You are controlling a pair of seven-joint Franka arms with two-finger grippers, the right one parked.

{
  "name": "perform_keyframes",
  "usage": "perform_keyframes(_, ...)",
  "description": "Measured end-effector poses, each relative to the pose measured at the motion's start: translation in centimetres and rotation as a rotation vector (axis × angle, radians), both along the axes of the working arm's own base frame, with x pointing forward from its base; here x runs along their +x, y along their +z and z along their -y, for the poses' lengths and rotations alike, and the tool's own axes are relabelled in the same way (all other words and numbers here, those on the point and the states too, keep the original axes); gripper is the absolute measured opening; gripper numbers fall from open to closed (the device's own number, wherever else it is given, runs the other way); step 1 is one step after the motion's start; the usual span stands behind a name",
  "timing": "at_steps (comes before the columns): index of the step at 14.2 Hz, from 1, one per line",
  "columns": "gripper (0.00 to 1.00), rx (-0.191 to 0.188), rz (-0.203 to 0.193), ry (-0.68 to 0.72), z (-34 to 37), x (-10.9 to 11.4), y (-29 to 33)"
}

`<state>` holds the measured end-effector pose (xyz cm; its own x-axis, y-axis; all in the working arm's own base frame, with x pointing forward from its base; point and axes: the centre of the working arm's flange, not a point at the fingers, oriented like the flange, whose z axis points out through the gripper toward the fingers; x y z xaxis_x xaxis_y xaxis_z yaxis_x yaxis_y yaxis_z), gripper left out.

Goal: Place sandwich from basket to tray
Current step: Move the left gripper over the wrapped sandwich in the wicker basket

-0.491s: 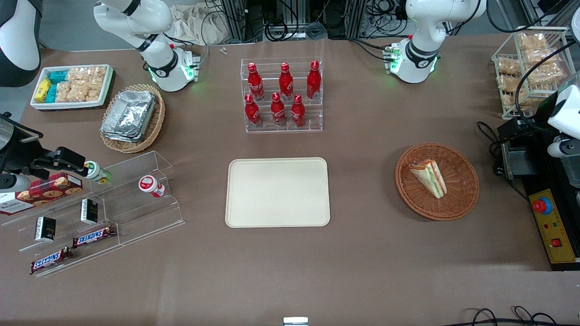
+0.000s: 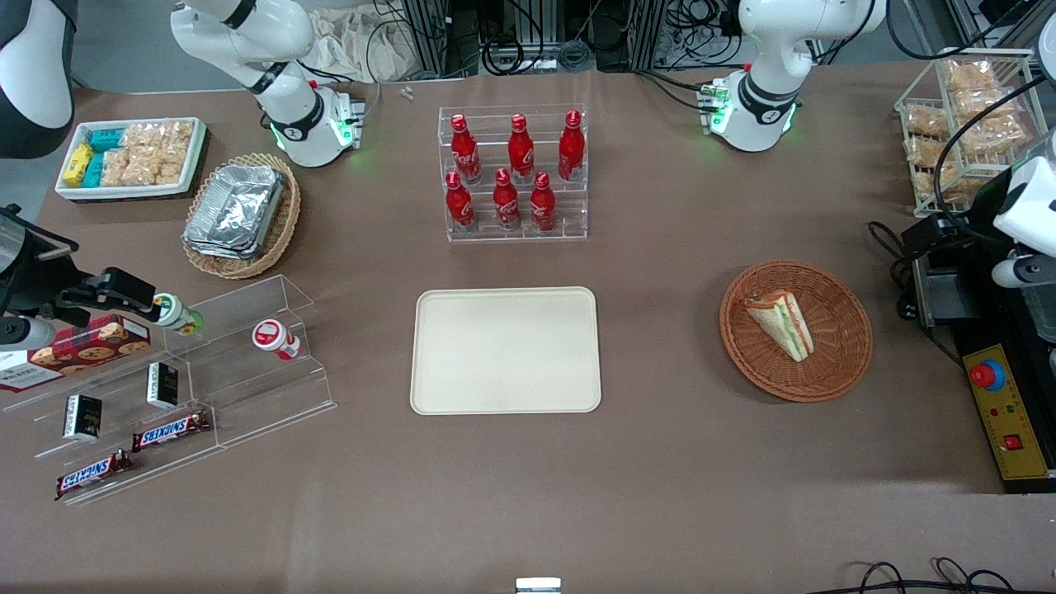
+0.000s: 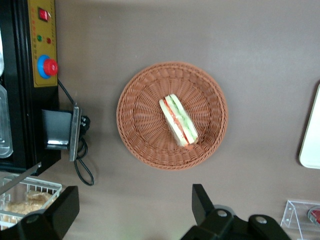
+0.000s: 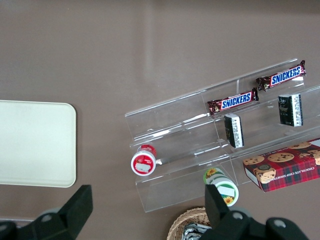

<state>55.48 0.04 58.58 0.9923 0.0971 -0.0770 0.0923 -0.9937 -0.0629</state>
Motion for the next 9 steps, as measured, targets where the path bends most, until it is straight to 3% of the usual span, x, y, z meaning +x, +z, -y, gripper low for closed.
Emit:
perform_keyframes(5, 1.0, 0.023, -0.113, 0.171, 1.0, -0.8, -5.8)
perform_keyframes(9, 1.0, -0.017, -0.113, 0.294, 1.8, -1.1, -11.5)
